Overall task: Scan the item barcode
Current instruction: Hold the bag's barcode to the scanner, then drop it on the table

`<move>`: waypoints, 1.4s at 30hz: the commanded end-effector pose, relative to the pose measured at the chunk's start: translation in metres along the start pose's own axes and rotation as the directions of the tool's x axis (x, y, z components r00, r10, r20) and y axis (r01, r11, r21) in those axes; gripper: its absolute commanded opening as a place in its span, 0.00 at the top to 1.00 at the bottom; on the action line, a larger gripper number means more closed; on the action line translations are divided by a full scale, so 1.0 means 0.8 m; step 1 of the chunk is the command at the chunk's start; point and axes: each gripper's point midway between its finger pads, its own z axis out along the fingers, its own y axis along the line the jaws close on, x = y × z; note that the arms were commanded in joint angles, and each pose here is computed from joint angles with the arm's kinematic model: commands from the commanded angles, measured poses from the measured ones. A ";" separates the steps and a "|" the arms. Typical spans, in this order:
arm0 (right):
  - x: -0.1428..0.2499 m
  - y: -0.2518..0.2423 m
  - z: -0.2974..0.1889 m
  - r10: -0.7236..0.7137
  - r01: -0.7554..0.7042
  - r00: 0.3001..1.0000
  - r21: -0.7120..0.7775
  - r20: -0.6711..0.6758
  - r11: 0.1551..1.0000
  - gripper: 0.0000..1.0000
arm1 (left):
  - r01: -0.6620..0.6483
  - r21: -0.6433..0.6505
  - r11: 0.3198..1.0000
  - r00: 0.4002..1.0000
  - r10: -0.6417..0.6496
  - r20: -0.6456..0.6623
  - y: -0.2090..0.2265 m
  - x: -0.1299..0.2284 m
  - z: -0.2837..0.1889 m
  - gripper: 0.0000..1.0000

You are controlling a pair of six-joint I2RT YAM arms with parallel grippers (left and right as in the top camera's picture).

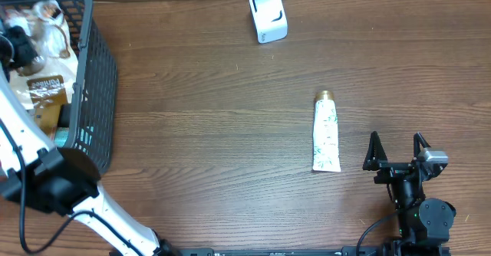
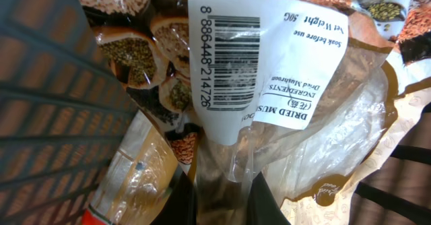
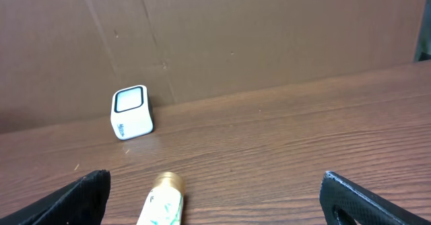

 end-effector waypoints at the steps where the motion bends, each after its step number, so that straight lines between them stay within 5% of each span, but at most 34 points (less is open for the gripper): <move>1: 0.002 -0.003 0.000 -0.003 0.003 1.000 0.010 0.005 1.000 0.00 | -0.002 0.037 0.999 0.984 -0.005 0.178 -0.020 -0.029 -0.098 0.96; 11: 0.002 -0.003 0.000 -0.003 0.003 1.000 0.010 0.005 1.000 0.00 | -0.054 0.146 0.988 0.900 -0.015 0.436 -0.065 -0.026 -0.276 0.96; 19: 0.002 -0.003 0.000 -0.003 0.003 1.000 0.010 0.005 1.000 0.00 | -0.278 0.529 0.801 0.891 0.010 0.454 -0.180 0.015 -0.345 0.96; 26: 0.002 -0.003 0.000 -0.003 0.003 1.000 0.010 0.005 1.000 0.00 | -0.226 0.637 0.737 0.973 0.142 0.181 -0.256 0.079 -0.281 0.96; 31: 0.002 -0.003 0.000 -0.003 0.003 1.000 0.010 0.005 1.000 0.00 | -0.217 0.669 0.711 0.955 0.297 -0.005 -0.320 0.127 -0.212 0.96; 34: 0.002 -0.003 0.000 -0.003 0.003 1.000 0.010 0.005 1.000 0.00 | -0.211 0.697 0.685 0.893 0.425 -0.148 -0.376 0.179 -0.150 0.96; 42: 0.002 -0.003 0.000 -0.003 0.003 1.000 0.010 0.005 1.000 0.00 | -0.277 0.610 0.742 0.670 0.604 -0.431 -0.445 0.328 -0.005 0.96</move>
